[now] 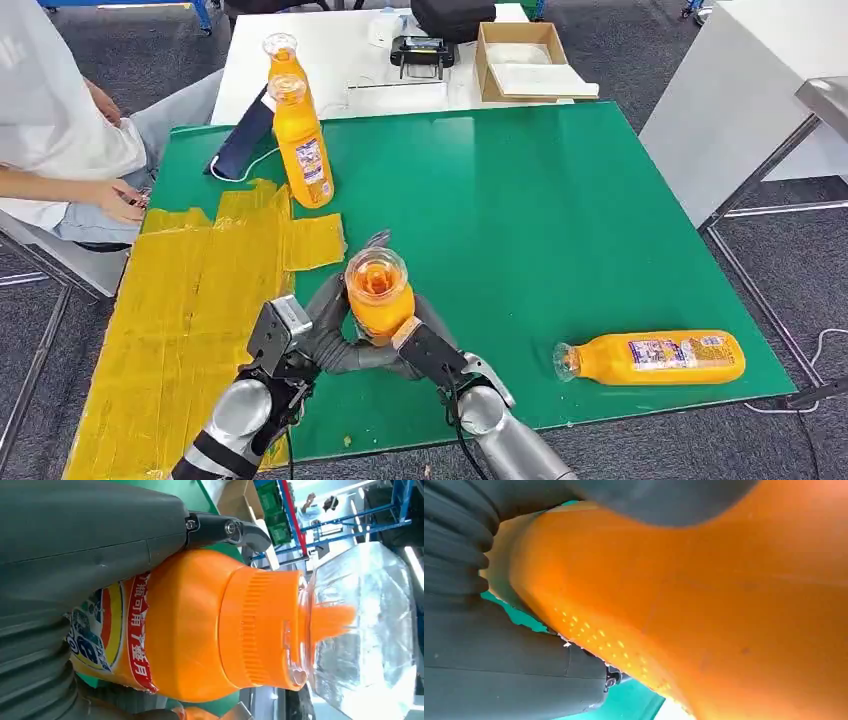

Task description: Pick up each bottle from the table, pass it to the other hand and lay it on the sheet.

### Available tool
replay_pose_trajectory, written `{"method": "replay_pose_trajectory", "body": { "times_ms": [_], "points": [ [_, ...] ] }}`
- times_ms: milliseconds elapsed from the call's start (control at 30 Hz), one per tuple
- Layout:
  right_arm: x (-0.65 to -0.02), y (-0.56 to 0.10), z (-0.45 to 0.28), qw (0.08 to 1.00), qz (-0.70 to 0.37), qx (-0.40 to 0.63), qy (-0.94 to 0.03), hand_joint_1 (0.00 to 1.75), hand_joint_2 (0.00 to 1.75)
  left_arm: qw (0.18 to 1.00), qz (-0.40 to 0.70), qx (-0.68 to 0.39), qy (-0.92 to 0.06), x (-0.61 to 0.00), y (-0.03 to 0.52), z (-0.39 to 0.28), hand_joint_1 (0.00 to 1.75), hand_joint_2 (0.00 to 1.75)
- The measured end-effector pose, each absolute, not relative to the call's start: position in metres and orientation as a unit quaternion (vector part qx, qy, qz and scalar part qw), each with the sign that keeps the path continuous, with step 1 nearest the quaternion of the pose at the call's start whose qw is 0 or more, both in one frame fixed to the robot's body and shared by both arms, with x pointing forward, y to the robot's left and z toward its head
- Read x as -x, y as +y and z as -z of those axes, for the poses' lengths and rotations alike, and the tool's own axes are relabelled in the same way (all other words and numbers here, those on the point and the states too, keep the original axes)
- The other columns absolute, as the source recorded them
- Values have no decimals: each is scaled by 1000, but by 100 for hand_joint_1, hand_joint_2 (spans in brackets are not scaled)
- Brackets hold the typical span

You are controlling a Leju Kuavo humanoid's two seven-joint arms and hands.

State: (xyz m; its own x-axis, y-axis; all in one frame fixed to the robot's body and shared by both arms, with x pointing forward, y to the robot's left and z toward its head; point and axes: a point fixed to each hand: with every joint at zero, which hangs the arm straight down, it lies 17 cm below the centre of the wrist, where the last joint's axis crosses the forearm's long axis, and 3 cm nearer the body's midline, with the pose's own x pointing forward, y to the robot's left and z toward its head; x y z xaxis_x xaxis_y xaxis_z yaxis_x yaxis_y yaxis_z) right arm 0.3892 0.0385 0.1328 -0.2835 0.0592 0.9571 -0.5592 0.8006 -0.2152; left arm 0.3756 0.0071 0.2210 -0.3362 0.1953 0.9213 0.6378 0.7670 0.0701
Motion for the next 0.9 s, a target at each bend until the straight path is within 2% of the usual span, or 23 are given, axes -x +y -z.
{"method": "replay_pose_trajectory", "body": {
  "times_ms": [467,500,900],
  "points": [
    [-390,37,-128,578,-269,-157,-754,175,175,527,207,314,-762,-370,-1,-217,0,175],
    [-391,36,-128,578,-270,-156,-754,175,175,528,207,317,-761,-370,-2,-216,175,175],
    [-390,38,-123,579,-275,-146,-753,175,175,548,166,336,-748,-376,-2,-213,175,175]
  ]
}}
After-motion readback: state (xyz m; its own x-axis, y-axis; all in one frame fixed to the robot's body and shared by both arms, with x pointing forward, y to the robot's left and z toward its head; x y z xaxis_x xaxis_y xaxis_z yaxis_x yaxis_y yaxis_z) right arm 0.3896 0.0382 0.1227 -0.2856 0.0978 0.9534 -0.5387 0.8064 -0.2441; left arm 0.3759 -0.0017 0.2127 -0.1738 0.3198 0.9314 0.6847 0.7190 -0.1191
